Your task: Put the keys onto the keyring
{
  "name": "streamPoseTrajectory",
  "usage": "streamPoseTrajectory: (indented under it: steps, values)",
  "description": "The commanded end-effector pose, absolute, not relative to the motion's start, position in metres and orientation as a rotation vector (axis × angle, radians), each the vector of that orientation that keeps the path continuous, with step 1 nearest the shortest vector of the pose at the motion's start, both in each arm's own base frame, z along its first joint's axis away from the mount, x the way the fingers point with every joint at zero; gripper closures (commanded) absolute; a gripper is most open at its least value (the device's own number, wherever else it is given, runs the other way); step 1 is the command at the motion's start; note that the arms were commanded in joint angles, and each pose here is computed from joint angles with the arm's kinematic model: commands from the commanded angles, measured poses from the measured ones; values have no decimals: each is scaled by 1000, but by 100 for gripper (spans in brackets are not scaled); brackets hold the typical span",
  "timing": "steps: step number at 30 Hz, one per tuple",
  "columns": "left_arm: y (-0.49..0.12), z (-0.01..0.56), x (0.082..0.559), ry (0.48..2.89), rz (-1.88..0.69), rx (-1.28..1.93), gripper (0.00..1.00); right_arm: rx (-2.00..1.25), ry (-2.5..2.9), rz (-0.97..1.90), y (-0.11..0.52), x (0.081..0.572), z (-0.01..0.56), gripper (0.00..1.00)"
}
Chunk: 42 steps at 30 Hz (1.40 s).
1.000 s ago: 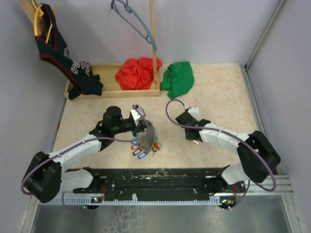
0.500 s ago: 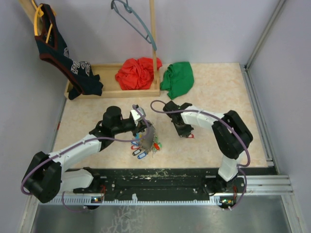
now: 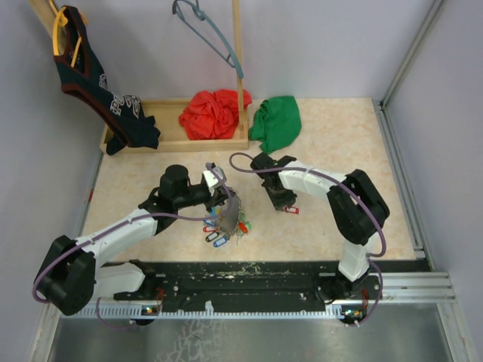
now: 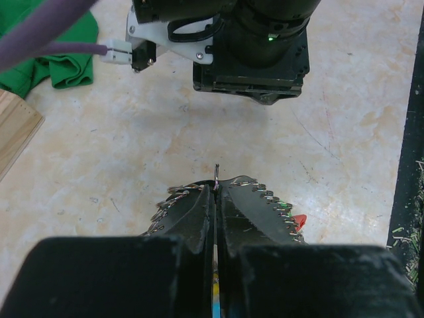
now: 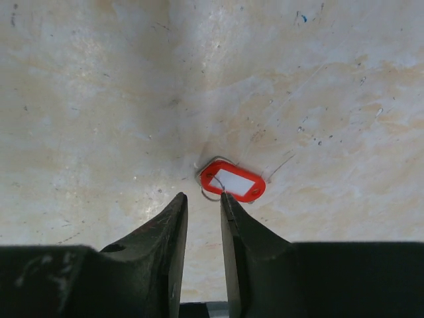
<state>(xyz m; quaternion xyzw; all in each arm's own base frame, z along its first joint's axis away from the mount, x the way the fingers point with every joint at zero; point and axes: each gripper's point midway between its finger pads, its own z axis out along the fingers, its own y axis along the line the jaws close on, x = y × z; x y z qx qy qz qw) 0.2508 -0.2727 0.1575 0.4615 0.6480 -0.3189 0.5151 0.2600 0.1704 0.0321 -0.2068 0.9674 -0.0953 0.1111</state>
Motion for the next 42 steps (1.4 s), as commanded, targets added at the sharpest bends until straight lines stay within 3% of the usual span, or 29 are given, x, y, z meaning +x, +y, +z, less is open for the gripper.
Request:
streamPoseTrajectory:
  steps: [1,16,42]
  values:
    - [-279,181,254,1488,-769,1106,100,-544,2704,-106,190,270,65,70]
    - [-278,181,255,1490,-761,1098,100,-66,2395,226,184,263,71,65]
    - [-278,183,254,1486,-767,1098,100,115,2389,78,157,273,26,68]
